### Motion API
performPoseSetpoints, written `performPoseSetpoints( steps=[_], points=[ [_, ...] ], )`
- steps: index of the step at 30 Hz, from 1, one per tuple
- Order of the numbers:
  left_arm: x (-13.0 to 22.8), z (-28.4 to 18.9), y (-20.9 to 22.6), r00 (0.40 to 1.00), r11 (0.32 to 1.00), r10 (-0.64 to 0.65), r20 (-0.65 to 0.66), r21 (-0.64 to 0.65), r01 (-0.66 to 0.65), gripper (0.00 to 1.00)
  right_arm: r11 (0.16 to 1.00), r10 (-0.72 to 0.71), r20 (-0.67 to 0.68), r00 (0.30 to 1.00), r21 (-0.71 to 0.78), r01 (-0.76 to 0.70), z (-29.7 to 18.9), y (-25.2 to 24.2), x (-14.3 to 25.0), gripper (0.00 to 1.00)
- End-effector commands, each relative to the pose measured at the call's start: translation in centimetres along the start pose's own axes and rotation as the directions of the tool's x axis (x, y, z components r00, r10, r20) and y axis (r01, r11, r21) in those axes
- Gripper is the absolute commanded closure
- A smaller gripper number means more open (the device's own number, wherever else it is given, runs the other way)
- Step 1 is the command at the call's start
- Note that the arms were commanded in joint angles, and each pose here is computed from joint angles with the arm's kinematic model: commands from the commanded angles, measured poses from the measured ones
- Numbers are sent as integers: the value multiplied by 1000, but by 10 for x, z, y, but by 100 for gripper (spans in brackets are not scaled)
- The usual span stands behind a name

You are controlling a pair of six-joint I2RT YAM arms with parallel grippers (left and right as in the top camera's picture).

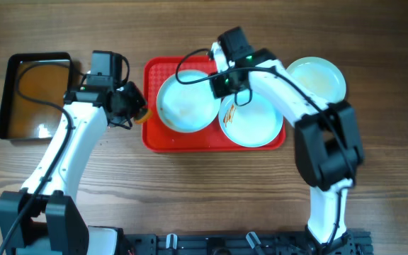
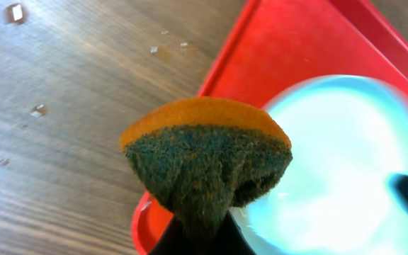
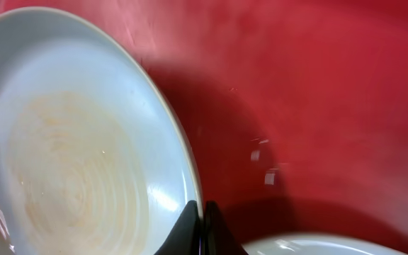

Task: Clean dirty plates on tray and stack at the side
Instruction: 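Scrub the plate again with the sponge in the left gripper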

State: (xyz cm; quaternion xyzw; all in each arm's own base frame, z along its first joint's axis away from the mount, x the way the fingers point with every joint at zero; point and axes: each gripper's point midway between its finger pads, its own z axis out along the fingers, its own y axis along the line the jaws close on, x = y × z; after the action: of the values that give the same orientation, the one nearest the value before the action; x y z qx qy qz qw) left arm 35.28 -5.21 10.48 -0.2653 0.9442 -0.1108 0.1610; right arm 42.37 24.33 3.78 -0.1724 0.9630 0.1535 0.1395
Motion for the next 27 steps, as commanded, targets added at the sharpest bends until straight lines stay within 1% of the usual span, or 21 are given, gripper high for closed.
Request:
performPoseSetpoints(
  steps=[1,5,9,10,12,14,15,16,17,18,20,24,27],
  points=[
    [9,2,-26,994,992,111,12,57,-112,96,985,174,-47,984,-5,-175,25,0,9,96],
    [13,9,-49,984,982,169,48,81,-173,96,943,311,17,950,122,-311,25,-22,5,96],
    [25,35,-53,980,978,197,0,62,-197,96,865,460,57,886,195,-462,29,-38,16,96],
    [27,43,-55,979,977,205,-8,59,-204,96,861,468,56,882,193,-470,31,-38,18,96],
    [27,61,-62,976,974,216,-6,70,-215,96,888,416,34,909,199,-414,34,-37,23,96],
    [22,69,-69,976,971,218,16,94,-218,96,935,298,8,955,198,-294,35,-31,24,96],
    [20,71,-72,976,970,218,24,101,-220,96,950,248,-4,969,198,-242,36,-29,25,96],
    [20,72,-75,969,962,247,31,115,-249,96,958,217,-13,976,195,-210,37,-25,26,96],
    [20,72,-79,952,942,304,37,136,-306,96,975,165,-29,986,155,-159,39,-14,26,96],
    [20,72,-79,941,932,335,42,134,-337,96,989,117,-37,993,96,-113,41,-2,24,96],
    [21,72,-79,929,919,368,44,132,-370,96,999,51,-46,998,4,-51,42,16,23,96],
    [27,77,-72,930,923,368,10,115,-367,96,998,55,-54,997,2,-55,42,16,25,96],
    [40,92,-57,928,930,365,-68,77,-360,96,998,67,-50,996,11,-67,42,15,24,96]
  ],
)
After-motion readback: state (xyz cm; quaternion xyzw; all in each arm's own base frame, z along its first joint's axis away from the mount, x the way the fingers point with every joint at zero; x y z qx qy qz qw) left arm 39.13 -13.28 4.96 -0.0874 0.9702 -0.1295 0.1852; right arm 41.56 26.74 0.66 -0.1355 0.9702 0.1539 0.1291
